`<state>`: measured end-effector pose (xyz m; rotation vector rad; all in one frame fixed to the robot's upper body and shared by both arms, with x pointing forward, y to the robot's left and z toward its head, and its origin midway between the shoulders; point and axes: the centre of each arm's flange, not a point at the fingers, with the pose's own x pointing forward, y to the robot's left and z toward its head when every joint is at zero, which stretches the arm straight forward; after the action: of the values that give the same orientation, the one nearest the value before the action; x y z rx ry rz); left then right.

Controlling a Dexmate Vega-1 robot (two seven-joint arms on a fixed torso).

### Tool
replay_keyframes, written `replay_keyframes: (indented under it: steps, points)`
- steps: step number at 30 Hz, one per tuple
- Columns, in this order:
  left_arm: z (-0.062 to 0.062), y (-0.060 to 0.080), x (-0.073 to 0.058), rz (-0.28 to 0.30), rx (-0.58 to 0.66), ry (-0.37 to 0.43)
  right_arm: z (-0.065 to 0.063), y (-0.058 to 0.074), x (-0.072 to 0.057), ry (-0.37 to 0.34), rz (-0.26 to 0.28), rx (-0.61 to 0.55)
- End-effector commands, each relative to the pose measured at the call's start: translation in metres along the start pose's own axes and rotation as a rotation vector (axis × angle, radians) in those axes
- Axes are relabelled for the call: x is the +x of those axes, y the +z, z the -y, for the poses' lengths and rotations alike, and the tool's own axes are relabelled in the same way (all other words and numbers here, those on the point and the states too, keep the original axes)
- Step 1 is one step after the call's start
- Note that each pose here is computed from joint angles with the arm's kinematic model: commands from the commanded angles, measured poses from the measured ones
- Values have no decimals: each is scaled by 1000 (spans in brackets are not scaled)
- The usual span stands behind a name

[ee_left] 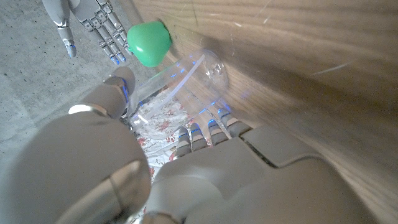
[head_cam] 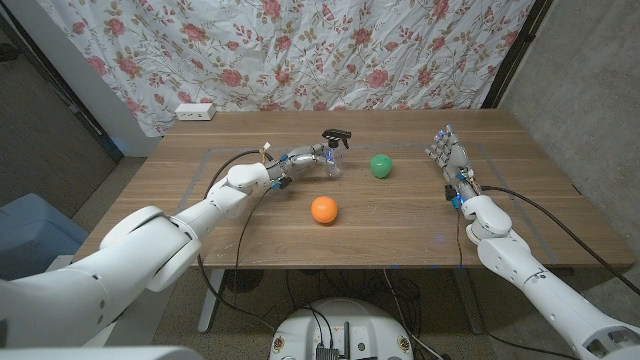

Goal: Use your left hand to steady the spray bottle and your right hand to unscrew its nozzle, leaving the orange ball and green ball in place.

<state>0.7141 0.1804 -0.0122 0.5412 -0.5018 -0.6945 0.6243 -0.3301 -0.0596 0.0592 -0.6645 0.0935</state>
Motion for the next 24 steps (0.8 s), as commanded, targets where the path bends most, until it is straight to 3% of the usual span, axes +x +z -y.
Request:
replay_keyframes:
  steps: [1,10,24]
  points:
    - [4,-3,4,9,-14,27,2,-1,-5,-12,3,5]
    - [7,-6,9,5,-20,57,4,1,-8,-23,8,-1]
    - [8,-8,23,-58,-47,67,3,2,-10,-33,6,-3]
